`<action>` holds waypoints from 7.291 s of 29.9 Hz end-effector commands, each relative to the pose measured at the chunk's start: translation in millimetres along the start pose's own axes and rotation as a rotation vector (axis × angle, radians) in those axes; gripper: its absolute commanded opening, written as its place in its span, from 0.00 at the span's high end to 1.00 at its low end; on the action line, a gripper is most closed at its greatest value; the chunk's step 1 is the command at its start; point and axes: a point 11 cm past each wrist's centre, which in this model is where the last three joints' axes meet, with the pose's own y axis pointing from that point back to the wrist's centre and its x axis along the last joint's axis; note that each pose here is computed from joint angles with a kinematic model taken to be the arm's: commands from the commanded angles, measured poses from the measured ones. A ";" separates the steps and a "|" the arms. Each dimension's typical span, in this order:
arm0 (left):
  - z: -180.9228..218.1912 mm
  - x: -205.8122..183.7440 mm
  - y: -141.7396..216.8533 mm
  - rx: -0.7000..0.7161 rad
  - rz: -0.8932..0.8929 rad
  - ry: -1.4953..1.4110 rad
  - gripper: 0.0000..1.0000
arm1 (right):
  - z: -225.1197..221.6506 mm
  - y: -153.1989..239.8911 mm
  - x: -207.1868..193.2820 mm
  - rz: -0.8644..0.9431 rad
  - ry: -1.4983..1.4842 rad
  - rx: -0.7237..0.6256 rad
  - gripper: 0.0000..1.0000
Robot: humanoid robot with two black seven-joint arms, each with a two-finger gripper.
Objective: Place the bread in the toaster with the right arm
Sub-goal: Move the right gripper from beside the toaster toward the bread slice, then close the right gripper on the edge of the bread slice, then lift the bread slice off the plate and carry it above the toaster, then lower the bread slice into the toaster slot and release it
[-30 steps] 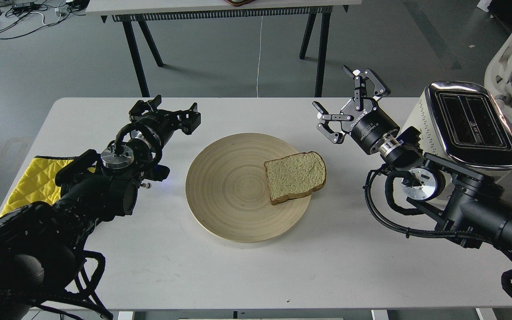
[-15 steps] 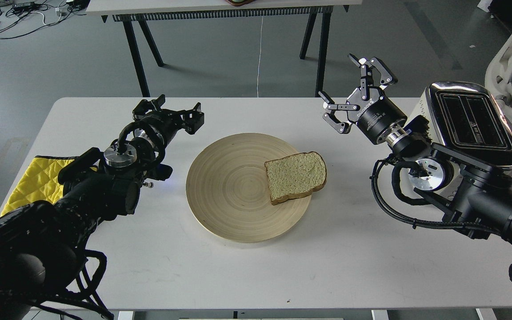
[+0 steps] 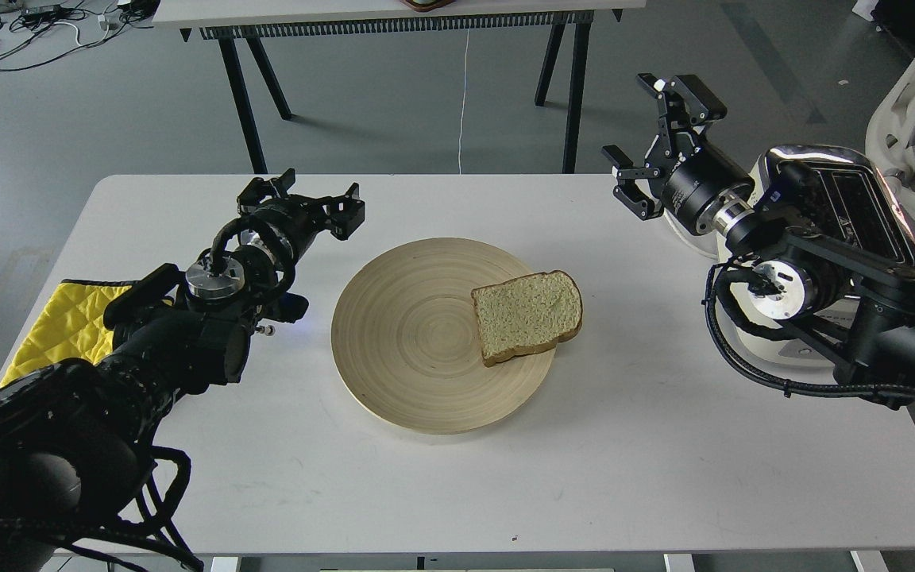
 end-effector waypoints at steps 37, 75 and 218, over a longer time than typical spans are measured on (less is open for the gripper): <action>0.0 0.1 0.0 0.000 0.000 0.000 0.00 | 139.3 56.6 -62.3 -0.030 0.430 -0.397 0.23; 0.0 0.1 0.0 0.000 0.000 0.000 0.00 | 138.6 56.1 -64.2 -0.037 0.423 -0.391 0.82; 0.0 -0.8 -0.3 0.000 -0.001 0.000 0.00 | -37.4 163.2 146.7 0.299 0.876 -0.461 0.33</action>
